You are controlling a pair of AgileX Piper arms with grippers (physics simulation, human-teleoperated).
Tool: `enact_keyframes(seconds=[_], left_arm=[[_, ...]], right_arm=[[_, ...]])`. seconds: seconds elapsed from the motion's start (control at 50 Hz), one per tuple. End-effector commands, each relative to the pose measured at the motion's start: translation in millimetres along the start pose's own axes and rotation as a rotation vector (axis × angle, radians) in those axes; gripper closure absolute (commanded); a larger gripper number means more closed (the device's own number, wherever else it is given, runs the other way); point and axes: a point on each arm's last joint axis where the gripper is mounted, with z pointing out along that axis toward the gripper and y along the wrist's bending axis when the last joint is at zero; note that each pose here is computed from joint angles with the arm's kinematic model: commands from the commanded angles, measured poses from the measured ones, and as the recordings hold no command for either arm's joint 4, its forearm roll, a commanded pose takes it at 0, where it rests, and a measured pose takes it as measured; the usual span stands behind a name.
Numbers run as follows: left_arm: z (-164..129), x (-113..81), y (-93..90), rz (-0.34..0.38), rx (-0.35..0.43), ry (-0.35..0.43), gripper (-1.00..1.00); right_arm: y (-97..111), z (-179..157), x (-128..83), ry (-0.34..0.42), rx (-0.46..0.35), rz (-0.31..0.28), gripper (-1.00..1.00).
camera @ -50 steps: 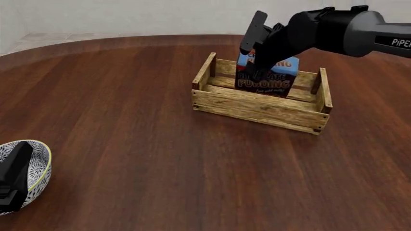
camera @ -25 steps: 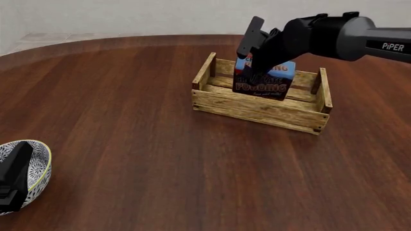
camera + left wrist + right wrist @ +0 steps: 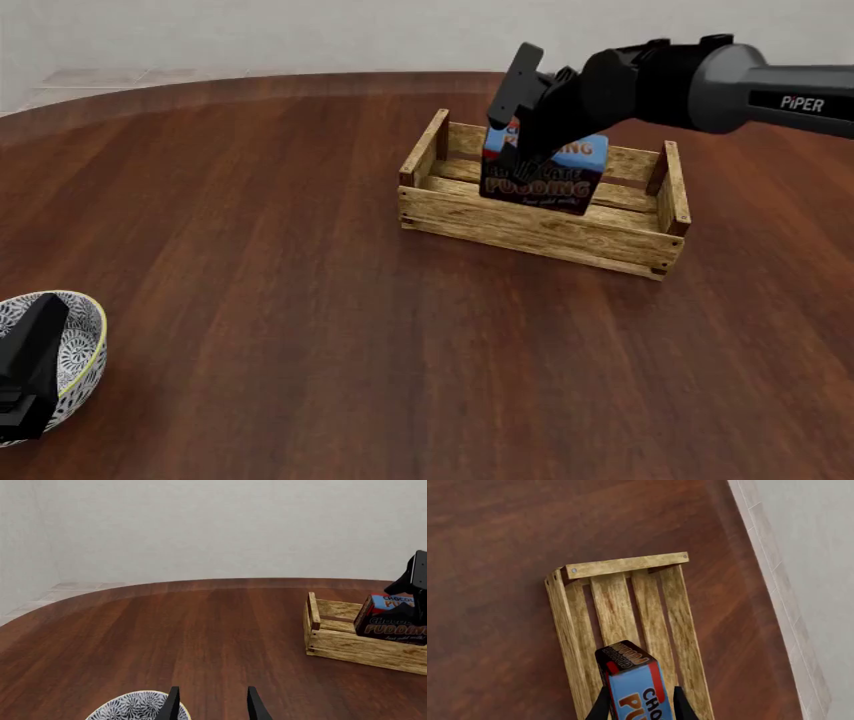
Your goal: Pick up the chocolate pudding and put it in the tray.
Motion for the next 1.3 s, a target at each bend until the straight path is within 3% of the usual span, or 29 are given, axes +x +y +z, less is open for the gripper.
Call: enact_keyframes(seconds=[0.02,1.3], left_arm=[[0,0.0,0.0,0.000,0.000,0.000,-1.00],[0,0.0,0.0,0.000,0.000,0.000,-1.00]], right_arm=[[2,3,1,-0.003,0.000,0.029,1.00],[6,14,6,0.009,-0.010,0.072,1.00]])
